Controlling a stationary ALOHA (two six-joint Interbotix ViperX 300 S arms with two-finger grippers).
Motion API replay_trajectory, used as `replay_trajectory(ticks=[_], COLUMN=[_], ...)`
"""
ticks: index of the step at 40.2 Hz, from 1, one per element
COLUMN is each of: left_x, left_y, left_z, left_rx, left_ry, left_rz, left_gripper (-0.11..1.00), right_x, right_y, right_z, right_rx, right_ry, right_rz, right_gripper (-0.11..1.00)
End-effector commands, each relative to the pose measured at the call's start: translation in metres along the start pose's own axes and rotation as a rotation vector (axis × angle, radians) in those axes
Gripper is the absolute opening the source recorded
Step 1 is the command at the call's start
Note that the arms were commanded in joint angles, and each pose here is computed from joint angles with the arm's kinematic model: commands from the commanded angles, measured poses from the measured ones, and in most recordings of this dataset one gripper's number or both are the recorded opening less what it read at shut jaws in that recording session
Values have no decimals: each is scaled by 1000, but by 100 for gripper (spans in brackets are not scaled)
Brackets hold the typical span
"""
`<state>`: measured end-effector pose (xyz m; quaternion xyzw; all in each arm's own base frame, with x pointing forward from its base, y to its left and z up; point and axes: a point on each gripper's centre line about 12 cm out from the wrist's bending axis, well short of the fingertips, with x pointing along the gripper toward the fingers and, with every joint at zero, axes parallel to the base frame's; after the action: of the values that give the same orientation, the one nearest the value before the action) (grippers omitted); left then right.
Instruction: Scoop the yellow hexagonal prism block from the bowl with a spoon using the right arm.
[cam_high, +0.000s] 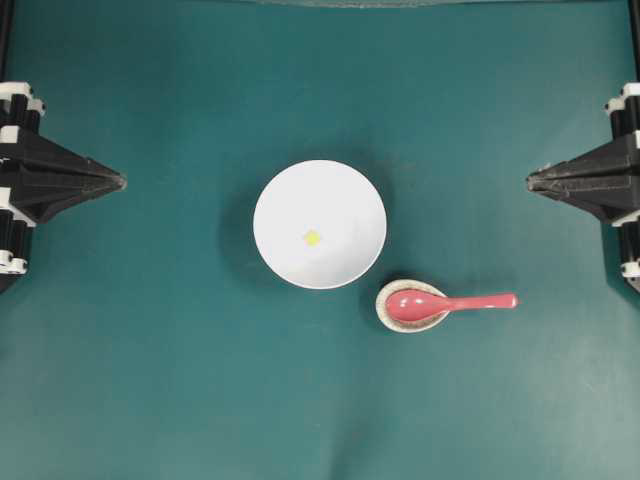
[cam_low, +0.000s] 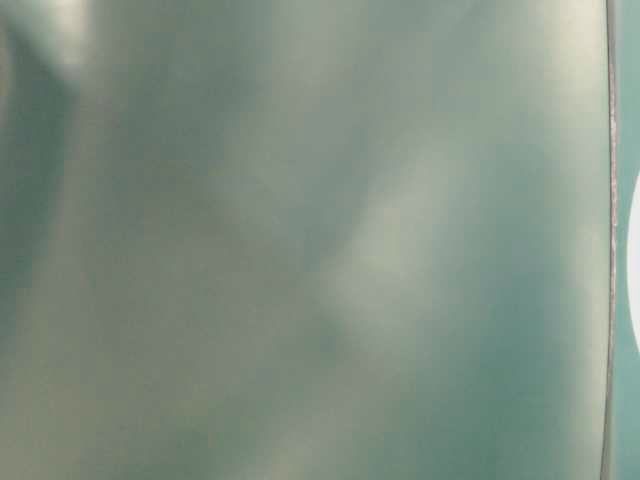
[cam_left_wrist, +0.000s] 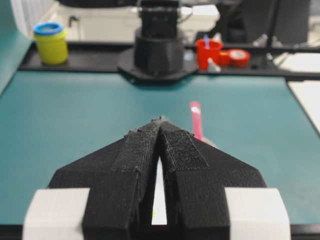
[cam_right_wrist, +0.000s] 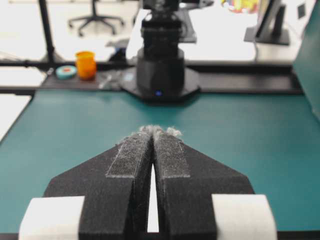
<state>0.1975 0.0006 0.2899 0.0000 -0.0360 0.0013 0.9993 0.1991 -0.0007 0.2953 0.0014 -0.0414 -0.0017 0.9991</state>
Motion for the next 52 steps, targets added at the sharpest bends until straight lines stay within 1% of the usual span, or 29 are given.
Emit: replay_trajectory(ticks=[1,5,9,16,18,22,31,35,43,52], left_x=[4,5,5,5,5,5,4,4,4,5], left_y=[2,5,6,6,6,6,6,6,6,6], left_z=[12,13,13,13,13,12,12,12,13,12], left_rx=[5,6,5,4,4,4,5,4,4,-2], left_ry=[-20,-14,-14,-15,-15,-12,-14,-9,-11,-8], left_rz=[8,23,29,29,29,29,29,29,31,29], left_gripper=[-1,-1,-1,-1,-1,-1,-1,-1,-1,-1], right_x=[3,3,4,3,3,4,7,8,12,19], right_y=[0,0,0,0,-1,0,0,-1,0,1], right_z=[3,0,1,0,0,0,-8,-12,-20,-35], right_rx=[11,18,26,27,27,27,30,30,33,45], right_ry=[-2,21,20,21,21,23,61,83,109,144], right_rz=[-1,-1,-3,-4,-5,-4,-5,-6,-6,-6], right_gripper=[-2,-1,-1,0,2,10,39,45,45,46])
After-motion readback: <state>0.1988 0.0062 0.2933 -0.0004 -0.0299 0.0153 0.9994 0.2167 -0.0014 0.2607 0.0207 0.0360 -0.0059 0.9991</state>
